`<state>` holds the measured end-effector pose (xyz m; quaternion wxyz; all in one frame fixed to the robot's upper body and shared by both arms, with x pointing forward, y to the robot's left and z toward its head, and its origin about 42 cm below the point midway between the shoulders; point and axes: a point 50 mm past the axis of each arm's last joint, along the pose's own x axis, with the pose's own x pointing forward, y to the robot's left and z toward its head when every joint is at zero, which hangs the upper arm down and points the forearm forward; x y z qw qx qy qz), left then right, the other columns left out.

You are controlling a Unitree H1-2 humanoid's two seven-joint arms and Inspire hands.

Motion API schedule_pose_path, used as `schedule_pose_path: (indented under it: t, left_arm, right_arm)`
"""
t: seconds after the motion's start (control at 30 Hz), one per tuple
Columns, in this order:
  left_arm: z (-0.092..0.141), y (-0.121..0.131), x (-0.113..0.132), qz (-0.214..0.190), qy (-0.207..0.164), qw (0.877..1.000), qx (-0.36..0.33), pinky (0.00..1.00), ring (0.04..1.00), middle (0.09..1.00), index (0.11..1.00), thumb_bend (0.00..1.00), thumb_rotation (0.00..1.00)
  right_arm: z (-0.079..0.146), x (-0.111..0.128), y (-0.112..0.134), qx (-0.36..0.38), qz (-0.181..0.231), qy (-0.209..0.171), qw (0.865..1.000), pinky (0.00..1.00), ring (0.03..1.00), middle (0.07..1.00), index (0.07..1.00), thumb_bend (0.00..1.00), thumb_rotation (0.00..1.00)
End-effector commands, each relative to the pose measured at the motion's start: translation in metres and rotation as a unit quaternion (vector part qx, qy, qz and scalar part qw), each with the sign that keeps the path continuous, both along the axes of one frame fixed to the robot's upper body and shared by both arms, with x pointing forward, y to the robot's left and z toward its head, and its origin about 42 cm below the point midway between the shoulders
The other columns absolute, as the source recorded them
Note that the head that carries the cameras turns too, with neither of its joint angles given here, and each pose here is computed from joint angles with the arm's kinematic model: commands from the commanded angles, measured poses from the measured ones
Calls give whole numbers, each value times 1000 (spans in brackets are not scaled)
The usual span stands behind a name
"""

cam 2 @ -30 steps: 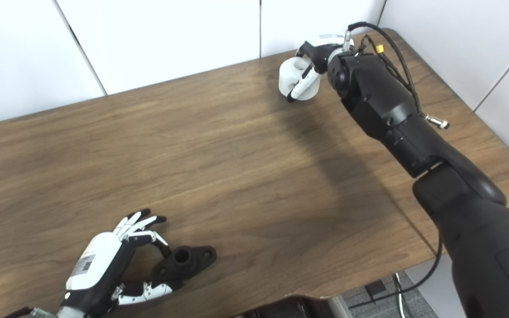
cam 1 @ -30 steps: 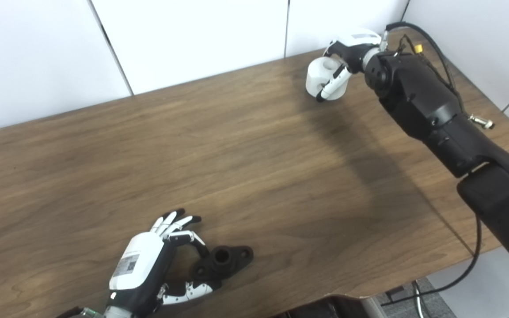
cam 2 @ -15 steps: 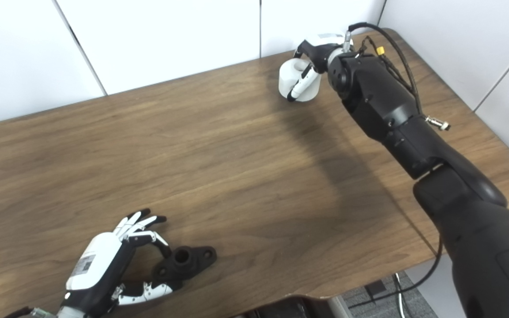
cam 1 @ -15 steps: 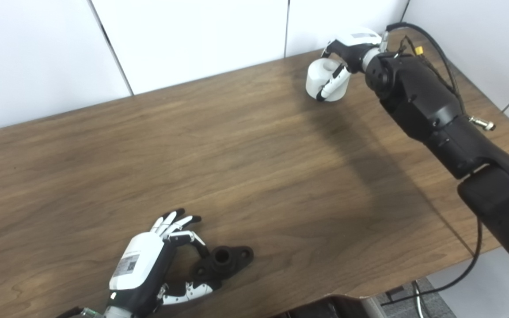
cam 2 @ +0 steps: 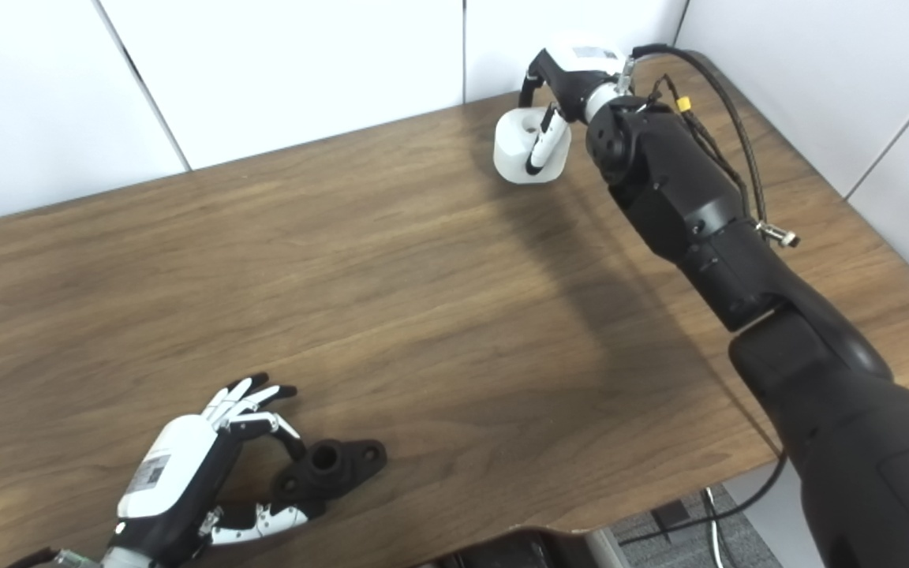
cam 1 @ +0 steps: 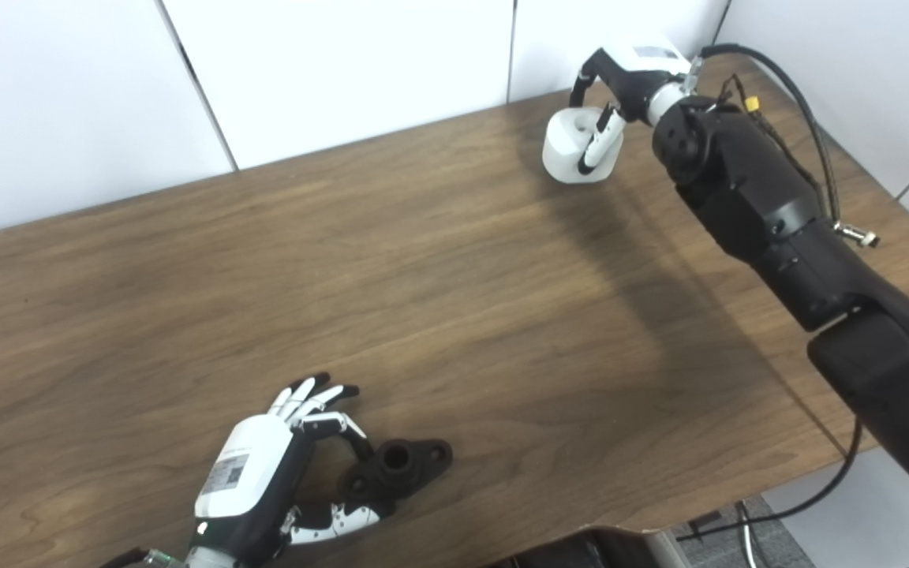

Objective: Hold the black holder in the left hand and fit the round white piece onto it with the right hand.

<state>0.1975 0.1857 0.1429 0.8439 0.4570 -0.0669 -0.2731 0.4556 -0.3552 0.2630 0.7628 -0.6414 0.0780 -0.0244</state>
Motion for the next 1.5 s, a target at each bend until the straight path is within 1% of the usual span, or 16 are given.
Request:
schedule_pose_path:
  t: [0.0,0.33,0.4,0.53,0.67,0.9,0.97,1.03,1.17,1.3,1.47]
  left_arm:
    - [-12,5,-5,6,45,999,20,960,971,877,493,505,61]
    - [-12,3,-3,7,47,999,17,957,972,880,493,505,61]
    - [-13,2,-3,7,47,999,15,959,973,880,493,505,61]
    - [-14,-1,0,6,47,999,14,955,967,876,493,505,61]
    - [-17,-4,3,5,48,999,16,954,968,876,493,505,61]
    - [-18,-12,6,7,51,999,14,960,971,878,493,505,61]
    - [-18,-14,7,9,53,998,13,963,972,878,493,505,61]
    - [-18,-17,8,9,53,998,11,967,973,879,493,505,61]
    - [-17,-25,10,10,51,999,12,967,971,877,492,505,59]
    - [-15,-33,12,7,47,999,16,961,967,875,492,505,58]
    - [-13,-39,14,11,54,998,15,979,975,878,493,505,56]
  right_arm:
    - [30,5,-3,-15,5,-47,999,869,904,789,485,522,126]
    - [29,3,-6,-23,15,-51,998,842,890,787,484,523,127]
    - [31,1,-5,-26,25,-54,998,846,888,781,484,523,128]
    - [44,-13,5,-40,65,-74,994,831,888,782,484,524,130]
    - [58,-35,24,-41,102,-93,990,822,885,782,485,524,131]
    - [71,-73,54,-42,158,-115,980,815,881,768,485,524,135]
    - [74,-89,64,-36,181,-121,975,839,879,764,485,525,135]
    - [77,-103,73,-32,196,-123,972,852,882,765,485,524,135]
    - [81,-134,88,-24,239,-122,963,819,876,766,484,524,136]
    - [81,-160,100,-15,276,-116,954,845,873,764,484,524,135]
    - [81,-179,112,-7,314,-107,943,863,863,753,483,525,137]
